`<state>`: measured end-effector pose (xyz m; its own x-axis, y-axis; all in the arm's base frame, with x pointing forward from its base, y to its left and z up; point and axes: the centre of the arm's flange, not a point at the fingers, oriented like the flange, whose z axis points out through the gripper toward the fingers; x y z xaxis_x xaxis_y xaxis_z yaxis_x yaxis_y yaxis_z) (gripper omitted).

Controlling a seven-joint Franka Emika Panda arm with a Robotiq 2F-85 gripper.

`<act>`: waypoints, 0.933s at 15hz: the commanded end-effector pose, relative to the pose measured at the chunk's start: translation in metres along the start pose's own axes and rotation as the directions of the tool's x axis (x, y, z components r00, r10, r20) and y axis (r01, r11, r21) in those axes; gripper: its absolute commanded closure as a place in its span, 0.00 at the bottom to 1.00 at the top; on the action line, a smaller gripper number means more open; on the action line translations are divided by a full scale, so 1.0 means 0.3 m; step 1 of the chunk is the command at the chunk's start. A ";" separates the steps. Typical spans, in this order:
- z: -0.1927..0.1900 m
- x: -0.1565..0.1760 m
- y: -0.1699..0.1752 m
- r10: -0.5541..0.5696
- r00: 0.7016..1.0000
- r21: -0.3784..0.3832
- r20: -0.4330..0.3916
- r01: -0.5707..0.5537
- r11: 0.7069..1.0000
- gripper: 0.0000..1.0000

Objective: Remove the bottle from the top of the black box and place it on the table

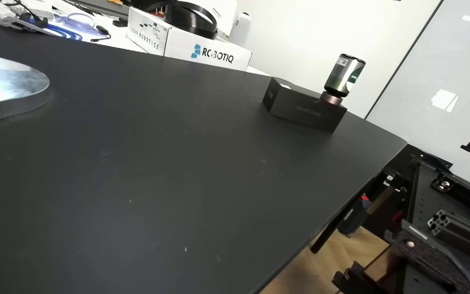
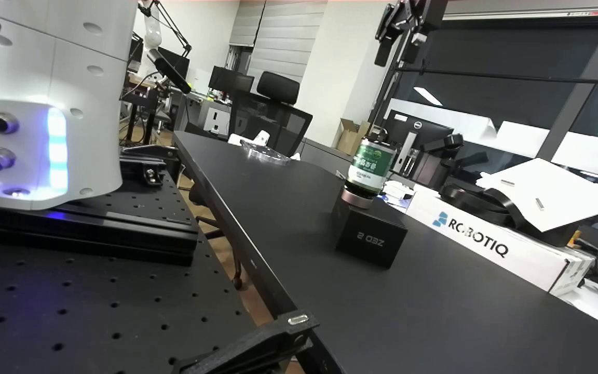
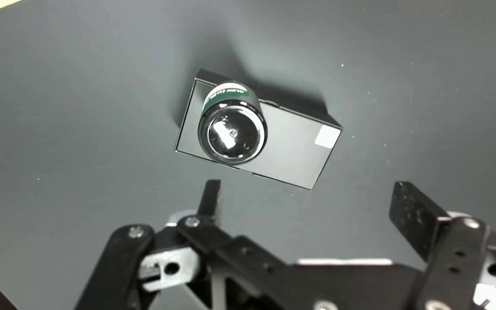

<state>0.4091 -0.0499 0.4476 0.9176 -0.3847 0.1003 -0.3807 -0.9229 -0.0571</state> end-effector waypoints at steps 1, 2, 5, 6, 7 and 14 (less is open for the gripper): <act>0.051 0.122 0.008 0.193 0.981 -0.016 -0.031 -0.194 0.981 0.00; 0.071 0.139 0.020 0.240 0.970 -0.019 -0.033 -0.240 0.970 0.00; 0.129 0.167 0.046 0.376 0.925 -0.018 -0.062 -0.377 0.926 0.00; 0.157 0.173 0.053 0.416 0.907 -0.030 -0.063 -0.418 0.908 0.00; 0.189 0.172 0.060 0.438 0.897 -0.057 -0.053 -0.441 0.896 0.00; 0.333 0.104 0.100 0.455 0.889 -0.182 0.047 -0.440 0.879 0.00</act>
<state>0.4428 -0.0893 0.3562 0.6651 -0.7451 0.0492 -0.7467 -0.6635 0.0471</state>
